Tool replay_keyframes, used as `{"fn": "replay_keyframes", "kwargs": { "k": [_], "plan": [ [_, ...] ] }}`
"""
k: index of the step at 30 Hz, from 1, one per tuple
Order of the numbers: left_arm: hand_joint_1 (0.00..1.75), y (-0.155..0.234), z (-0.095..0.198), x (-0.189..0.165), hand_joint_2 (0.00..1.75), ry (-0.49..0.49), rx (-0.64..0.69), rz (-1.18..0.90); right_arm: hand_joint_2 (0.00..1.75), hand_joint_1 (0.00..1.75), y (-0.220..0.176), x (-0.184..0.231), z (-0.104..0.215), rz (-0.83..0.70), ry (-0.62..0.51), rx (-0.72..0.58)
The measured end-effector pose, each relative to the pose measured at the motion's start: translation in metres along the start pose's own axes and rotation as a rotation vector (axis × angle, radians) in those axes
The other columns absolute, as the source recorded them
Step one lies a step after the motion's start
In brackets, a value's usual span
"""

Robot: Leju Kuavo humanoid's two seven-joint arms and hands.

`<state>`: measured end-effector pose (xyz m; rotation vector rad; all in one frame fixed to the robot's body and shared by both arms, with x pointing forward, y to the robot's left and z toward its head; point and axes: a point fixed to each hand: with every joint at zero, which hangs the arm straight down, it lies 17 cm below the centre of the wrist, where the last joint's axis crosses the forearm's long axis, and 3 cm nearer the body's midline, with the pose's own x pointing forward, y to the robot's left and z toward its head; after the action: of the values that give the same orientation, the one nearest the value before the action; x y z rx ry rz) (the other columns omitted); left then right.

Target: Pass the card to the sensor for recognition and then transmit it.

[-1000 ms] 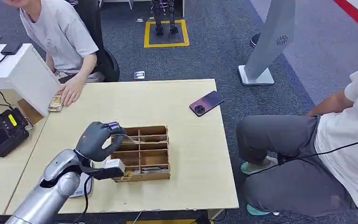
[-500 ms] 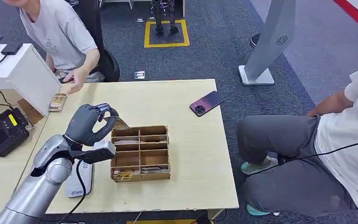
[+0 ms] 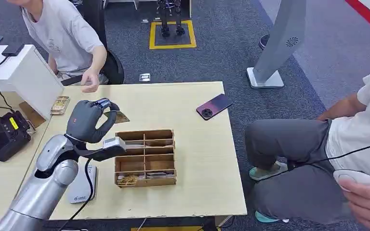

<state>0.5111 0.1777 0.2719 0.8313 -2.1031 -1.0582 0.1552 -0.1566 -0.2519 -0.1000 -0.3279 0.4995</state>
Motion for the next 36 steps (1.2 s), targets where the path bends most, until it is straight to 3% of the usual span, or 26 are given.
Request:
{"fn": "replay_keyframes", "kwargs": {
  "k": [5,13,36],
  "plan": [
    [1.75,0.006,-0.015,-0.006,1.75,0.021,0.029,-0.039,1.75,0.0,0.0,0.001,0.0,0.01,-0.003,0.0],
    [1.75,0.031,-0.042,-0.044,1.75,0.143,0.133,-0.16,1.75,0.0,0.002,0.004,0.001,0.048,-0.008,0.012],
    [1.75,0.026,-0.046,-0.065,1.75,0.199,0.127,-0.192,1.75,0.0,0.004,0.004,0.001,0.065,-0.007,0.018]
  ]
}}
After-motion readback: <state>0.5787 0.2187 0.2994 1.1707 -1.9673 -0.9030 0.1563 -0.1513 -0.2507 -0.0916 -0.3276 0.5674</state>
